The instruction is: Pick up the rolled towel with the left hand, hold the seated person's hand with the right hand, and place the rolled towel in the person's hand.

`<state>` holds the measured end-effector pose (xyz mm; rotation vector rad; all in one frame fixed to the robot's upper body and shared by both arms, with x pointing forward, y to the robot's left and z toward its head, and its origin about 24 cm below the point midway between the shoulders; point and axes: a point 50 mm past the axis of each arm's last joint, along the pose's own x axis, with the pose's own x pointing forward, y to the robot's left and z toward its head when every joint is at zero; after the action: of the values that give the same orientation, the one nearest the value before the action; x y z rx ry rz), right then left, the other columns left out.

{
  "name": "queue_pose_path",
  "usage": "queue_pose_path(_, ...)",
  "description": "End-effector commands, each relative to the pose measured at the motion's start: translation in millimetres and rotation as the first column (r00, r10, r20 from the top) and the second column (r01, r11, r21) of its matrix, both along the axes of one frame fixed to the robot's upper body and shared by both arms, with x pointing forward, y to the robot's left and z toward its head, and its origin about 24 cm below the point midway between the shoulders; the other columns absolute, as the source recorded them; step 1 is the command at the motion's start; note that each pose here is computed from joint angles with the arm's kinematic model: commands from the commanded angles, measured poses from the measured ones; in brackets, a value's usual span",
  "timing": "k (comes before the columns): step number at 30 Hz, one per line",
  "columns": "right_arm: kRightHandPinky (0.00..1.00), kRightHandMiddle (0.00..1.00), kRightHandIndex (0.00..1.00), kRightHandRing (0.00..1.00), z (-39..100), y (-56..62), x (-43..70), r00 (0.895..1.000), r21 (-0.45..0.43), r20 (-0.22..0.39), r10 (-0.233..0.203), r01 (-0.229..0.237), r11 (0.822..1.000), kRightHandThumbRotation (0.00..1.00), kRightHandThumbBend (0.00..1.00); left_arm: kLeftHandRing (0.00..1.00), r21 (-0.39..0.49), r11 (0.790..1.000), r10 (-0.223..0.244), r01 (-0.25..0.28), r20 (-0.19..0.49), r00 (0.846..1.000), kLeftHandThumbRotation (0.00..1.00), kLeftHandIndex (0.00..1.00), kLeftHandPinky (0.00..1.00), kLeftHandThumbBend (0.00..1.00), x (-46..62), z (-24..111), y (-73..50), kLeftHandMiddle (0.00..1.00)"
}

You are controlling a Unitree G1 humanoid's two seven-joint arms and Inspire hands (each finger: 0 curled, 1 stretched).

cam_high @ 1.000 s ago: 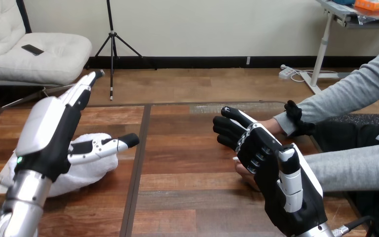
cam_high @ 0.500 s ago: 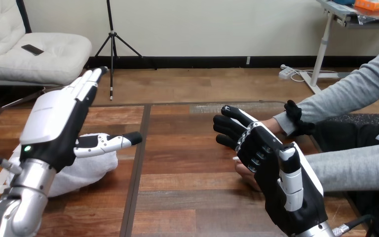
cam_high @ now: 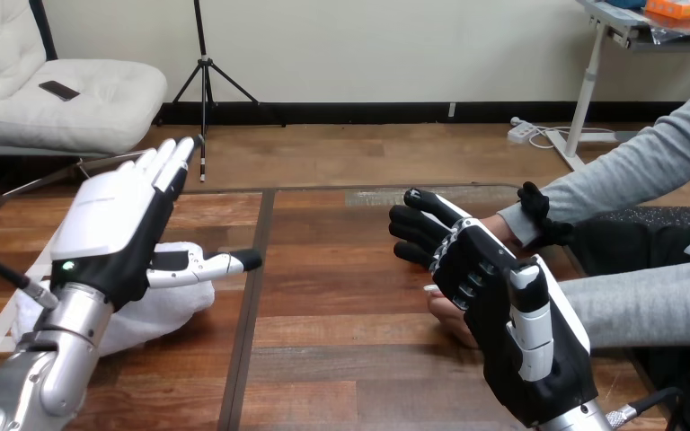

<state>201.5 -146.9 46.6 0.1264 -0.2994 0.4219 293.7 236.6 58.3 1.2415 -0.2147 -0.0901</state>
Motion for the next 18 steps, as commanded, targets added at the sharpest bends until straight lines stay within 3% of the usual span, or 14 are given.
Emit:
queue_pose_path(1,0.87,0.85,0.86,0.87,13.9,0.0,10.9,0.996,0.016,0.086,-0.008,0.006,1.0,1.0,0.87,0.94,0.043,0.999,-0.009,0.005,0.089,0.996,0.73,0.96,0.92,1.0,19.2,24.2,-0.5,0.97)
queue_pose_path(18,0.86,0.85,0.85,0.87,15.4,-0.4,11.1,0.995,0.012,0.094,-0.025,0.024,1.0,1.0,0.88,0.93,0.125,0.992,0.012,-0.018,0.05,0.999,0.66,0.94,0.89,1.0,34.4,19.0,1.1,0.95)
